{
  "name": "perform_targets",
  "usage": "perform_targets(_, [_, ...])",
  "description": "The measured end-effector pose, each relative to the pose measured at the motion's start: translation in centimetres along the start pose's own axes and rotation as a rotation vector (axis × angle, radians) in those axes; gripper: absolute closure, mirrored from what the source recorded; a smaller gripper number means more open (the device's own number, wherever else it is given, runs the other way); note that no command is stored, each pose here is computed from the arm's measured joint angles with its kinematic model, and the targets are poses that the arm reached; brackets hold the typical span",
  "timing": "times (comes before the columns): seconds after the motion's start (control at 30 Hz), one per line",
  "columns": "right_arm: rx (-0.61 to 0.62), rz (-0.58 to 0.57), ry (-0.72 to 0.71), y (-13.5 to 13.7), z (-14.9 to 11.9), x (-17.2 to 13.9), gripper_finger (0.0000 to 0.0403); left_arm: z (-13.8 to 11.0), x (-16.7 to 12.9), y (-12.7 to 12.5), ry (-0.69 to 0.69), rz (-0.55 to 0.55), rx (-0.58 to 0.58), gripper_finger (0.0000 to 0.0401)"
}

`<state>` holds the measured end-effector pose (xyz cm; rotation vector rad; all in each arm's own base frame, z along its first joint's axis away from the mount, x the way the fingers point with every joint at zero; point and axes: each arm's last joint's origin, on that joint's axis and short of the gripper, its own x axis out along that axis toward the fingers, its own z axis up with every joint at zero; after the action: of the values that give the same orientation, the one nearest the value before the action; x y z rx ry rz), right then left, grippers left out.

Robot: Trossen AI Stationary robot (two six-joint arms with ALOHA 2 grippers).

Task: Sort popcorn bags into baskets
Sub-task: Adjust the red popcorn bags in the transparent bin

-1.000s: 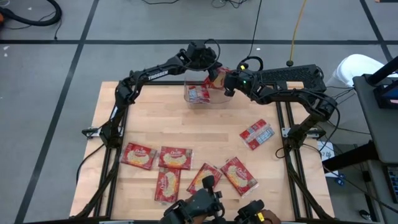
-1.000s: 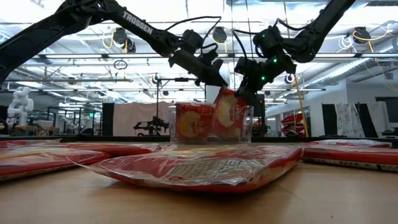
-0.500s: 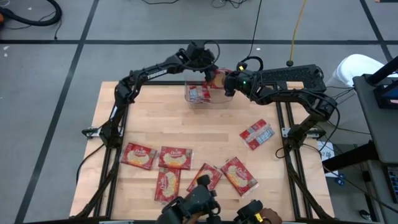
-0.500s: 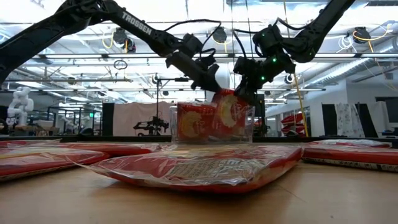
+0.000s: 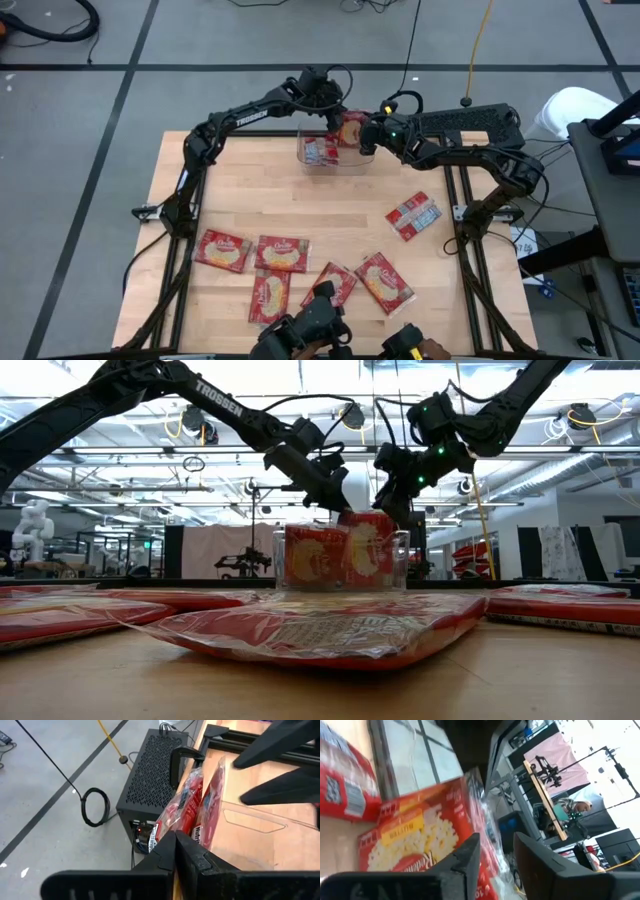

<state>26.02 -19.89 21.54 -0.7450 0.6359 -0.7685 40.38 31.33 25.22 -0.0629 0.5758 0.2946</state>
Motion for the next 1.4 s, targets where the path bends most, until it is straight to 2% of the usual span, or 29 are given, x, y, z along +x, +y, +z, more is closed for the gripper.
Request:
perform_targets(0.13, [0.026,-0.010,0.000,0.1,0.4,-0.2,0.0278,0.1,-0.9,0.4,0.024,0.008,-0.025,0.0361])
perform_targets(0.23, [0.038,-0.020,0.003,0.2,0.6,-0.4,0.0278,0.2,-2.3,0.7,0.070,0.032,-0.051,0.0322])
perform_targets(0.43, [0.066,-0.033,-0.011,0.1,1.2,-0.8,0.0277,0.9,-5.4,0.8,0.161,0.107,-0.033,0.0252])
perform_targets(0.6, [0.115,-0.046,-0.030,-0.6,1.6,-1.5,0.0277,-0.3,-6.8,1.0,0.322,0.118,-0.005,0.0232])
perform_targets(0.77, [0.195,-0.051,-0.076,-1.5,2.7,-3.0,0.0277,-3.3,-5.4,1.1,0.409,0.087,0.088,0.0256])
perform_targets(0.97, [0.268,0.014,-0.104,-1.5,3.3,-4.4,0.0277,-5.6,-2.7,-0.1,0.344,0.096,0.264,0.0313])
perform_targets(1.17, [0.256,0.039,-0.131,-1.0,3.3,-5.3,0.0277,-5.2,-1.8,-1.2,0.279,0.136,0.348,0.0365])
perform_targets(1.3, [0.282,0.048,-0.132,-0.9,3.2,-5.5,0.0277,-5.1,-1.7,-1.3,0.285,0.176,0.344,0.0392])
perform_targets(1.4, [0.286,0.054,-0.128,-0.8,3.1,-5.5,0.0277,-5.1,-1.4,-1.1,0.266,0.195,0.330,0.0396])
